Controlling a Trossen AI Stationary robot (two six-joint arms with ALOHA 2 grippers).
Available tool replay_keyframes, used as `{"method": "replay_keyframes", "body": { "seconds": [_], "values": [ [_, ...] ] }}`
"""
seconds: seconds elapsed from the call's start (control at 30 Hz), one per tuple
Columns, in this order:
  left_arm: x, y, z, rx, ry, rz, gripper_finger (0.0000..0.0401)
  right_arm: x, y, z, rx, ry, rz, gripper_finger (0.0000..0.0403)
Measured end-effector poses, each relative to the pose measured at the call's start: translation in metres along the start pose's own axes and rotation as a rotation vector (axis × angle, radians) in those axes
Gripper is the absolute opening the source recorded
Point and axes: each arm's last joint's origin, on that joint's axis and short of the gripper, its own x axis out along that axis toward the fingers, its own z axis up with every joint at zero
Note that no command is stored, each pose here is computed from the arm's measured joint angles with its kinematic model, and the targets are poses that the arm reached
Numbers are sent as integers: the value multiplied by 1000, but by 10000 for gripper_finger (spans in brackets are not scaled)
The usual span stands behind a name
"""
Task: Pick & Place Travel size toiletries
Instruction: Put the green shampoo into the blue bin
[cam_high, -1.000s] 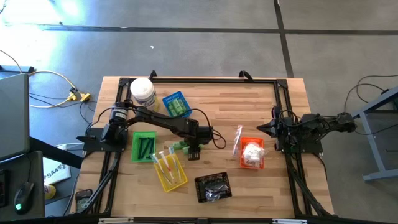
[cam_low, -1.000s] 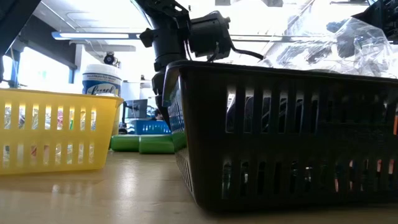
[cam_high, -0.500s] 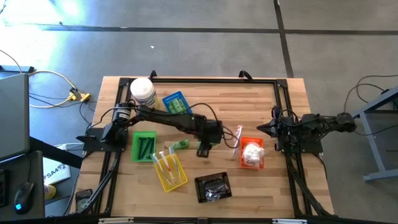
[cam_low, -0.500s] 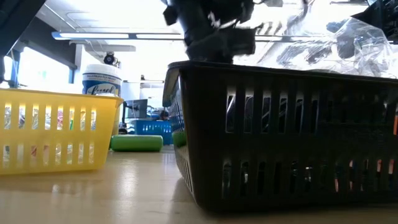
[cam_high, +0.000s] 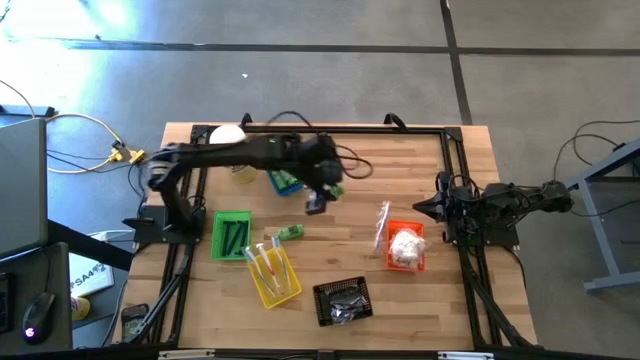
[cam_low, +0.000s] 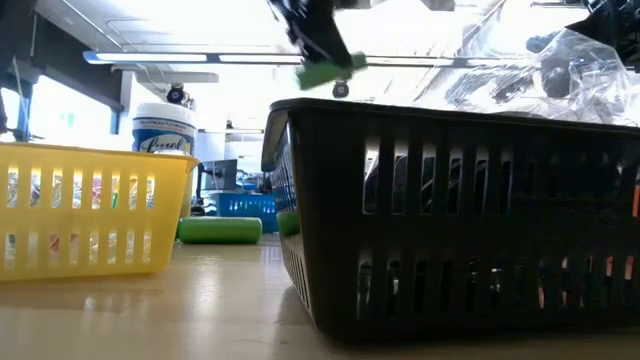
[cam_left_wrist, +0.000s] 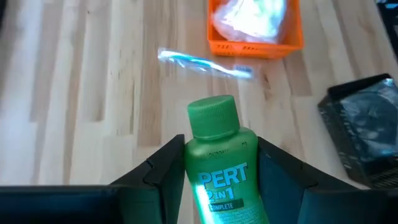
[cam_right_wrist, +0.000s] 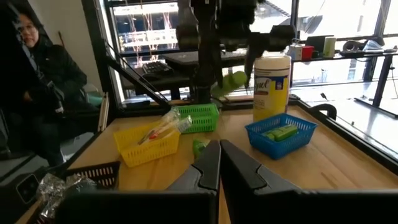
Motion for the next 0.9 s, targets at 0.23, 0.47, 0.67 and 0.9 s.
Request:
{"method": "replay_keyframes", "body": {
  "seconds": [0.23, 0.47, 0.67, 0.9],
  "values": [
    [-85, -17, -26, -19, -113, 84, 157, 0, 0, 0, -1, 1, 0, 3],
    [-139, -33, -101, -104, -264, 174, 157, 0, 0, 0, -43, -5, -5, 3],
    [-138, -42, -171, -213, -418, 164, 157, 0, 0, 4, -73, -37, -6, 3],
    [-127, -46, -225, -275, -512, 147, 157, 0, 0, 5, -101, -50, -6, 2]
  ]
}}
